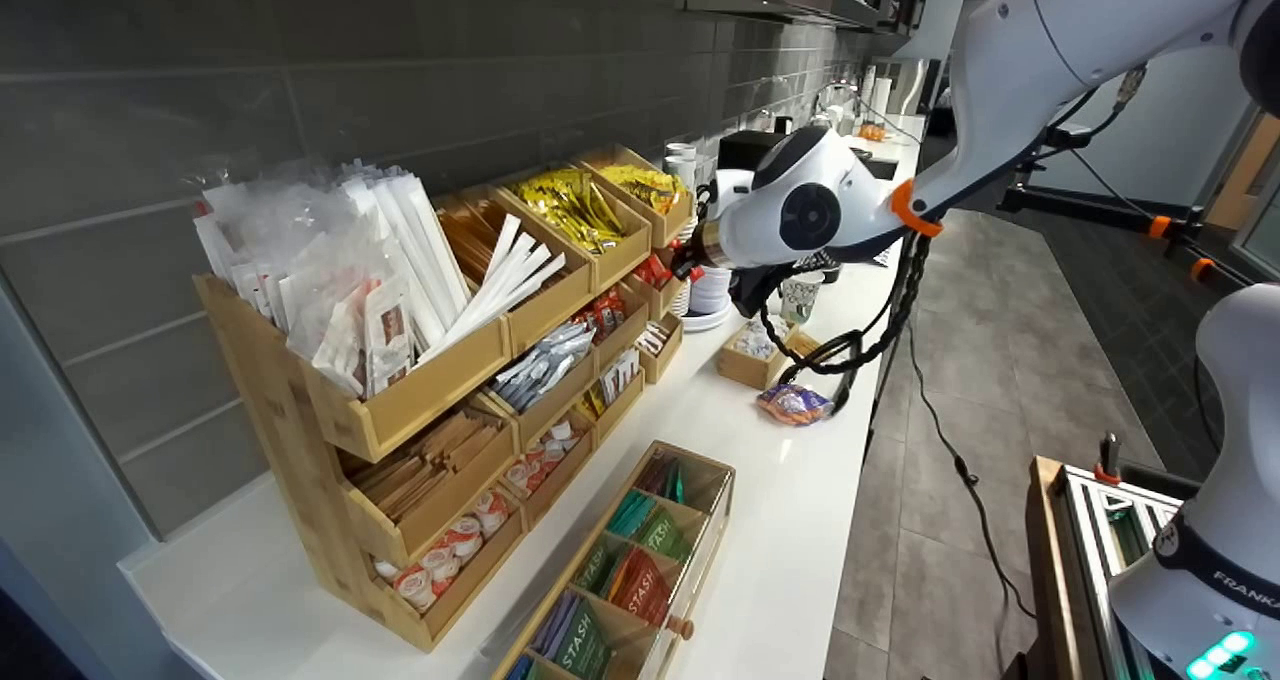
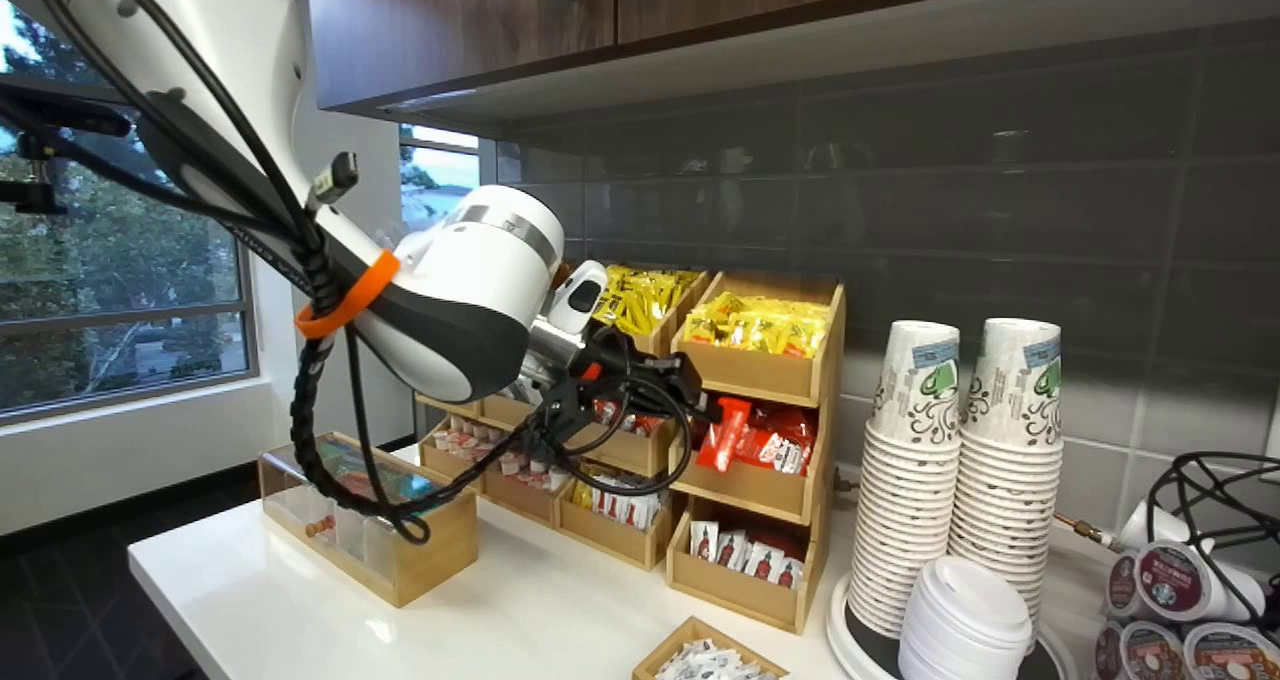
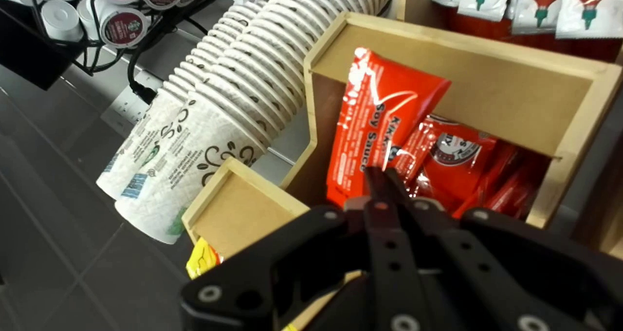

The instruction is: Put the orange sacket in the tray

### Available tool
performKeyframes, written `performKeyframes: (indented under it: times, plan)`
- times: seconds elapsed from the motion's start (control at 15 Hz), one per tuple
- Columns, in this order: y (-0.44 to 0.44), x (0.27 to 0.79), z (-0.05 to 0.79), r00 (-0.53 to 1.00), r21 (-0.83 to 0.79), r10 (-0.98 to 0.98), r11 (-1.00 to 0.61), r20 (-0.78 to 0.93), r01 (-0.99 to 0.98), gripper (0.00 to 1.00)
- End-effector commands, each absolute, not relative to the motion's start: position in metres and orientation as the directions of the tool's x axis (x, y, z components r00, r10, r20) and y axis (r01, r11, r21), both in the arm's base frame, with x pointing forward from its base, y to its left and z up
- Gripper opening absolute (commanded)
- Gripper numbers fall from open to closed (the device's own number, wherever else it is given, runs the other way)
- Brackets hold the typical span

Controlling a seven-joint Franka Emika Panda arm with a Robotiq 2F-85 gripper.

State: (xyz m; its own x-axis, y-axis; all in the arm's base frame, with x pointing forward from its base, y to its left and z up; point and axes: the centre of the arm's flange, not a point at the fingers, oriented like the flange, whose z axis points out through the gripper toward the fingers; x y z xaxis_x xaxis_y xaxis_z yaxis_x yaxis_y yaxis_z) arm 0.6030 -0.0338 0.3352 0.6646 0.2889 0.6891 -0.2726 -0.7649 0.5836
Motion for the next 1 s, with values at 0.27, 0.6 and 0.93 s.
performKeyframes:
  times: [0.27, 0.6, 0.93]
  plan:
    - [-0.035, 0.623, 0.323, 0.629, 0.633, 0.384, -0.74, 0.675, -0.228, 0.0]
    - [-0.033, 0.625, 0.312, 0.601, 0.66, 0.441, -0.724, 0.666, -0.2, 0.0]
    - [-0.032, 0.625, 0.306, 0.563, 0.682, 0.497, -0.711, 0.66, -0.171, 0.0]
